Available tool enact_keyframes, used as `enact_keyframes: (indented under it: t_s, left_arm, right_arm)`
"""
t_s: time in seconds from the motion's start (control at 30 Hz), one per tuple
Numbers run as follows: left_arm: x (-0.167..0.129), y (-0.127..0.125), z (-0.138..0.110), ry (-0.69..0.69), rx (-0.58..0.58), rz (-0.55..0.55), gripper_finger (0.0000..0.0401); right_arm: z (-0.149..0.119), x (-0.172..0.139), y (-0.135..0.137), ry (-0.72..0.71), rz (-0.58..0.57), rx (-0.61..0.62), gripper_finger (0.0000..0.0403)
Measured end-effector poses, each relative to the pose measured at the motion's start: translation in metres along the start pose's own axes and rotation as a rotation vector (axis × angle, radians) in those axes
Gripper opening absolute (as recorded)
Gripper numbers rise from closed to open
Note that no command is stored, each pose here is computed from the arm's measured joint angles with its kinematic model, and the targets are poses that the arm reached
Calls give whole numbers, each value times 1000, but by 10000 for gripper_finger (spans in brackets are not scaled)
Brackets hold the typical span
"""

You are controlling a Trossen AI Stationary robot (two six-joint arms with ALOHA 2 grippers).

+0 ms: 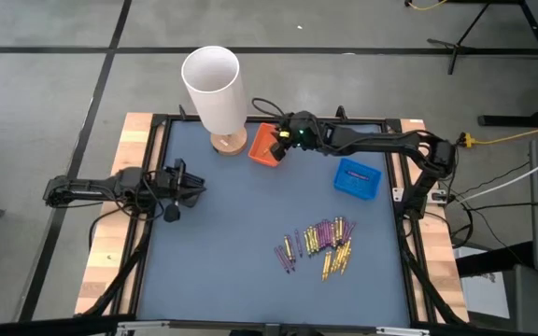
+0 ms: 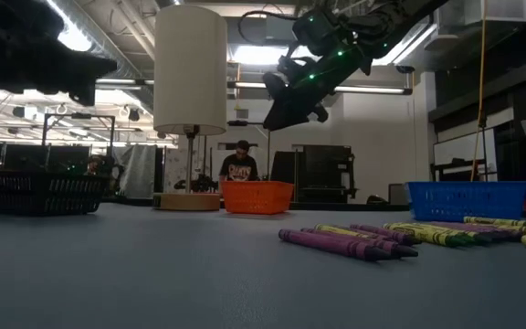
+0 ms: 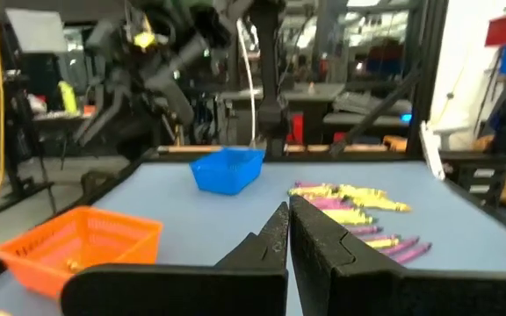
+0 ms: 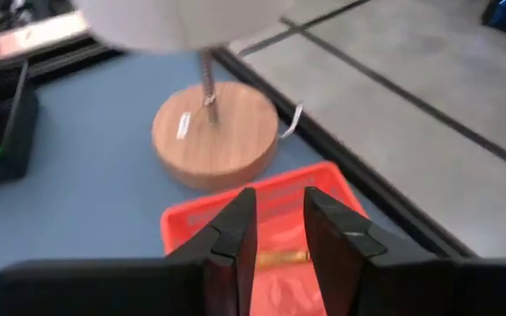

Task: Sort crayons
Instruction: Put the green crayon into the black basket

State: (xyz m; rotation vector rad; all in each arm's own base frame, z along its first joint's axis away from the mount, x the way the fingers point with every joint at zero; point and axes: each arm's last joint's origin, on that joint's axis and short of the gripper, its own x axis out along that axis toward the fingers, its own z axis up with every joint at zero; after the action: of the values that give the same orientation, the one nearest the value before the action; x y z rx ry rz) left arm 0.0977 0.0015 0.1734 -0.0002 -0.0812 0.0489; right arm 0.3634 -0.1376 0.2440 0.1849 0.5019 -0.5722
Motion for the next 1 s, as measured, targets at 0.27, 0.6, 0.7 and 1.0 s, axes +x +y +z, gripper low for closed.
enact_keyframes:
  t_s: [0.27, 0.6, 0.7, 1.0]
  left_arm:
    - [-1, -1, 18, -186, -76, -35, 25]
    - [10, -5, 36, -363, -102, -54, 90]
    - [20, -6, 41, -339, -105, -44, 92]
    - [88, -13, 74, -165, -90, -26, 90]
  right_arm:
    - [15, -58, -6, 93, 68, -30, 90]
    - [24, -137, 0, 111, 125, -85, 90]
    - [21, -150, 4, 132, 144, -103, 90]
    - [8, -163, 10, 248, 162, -155, 90]
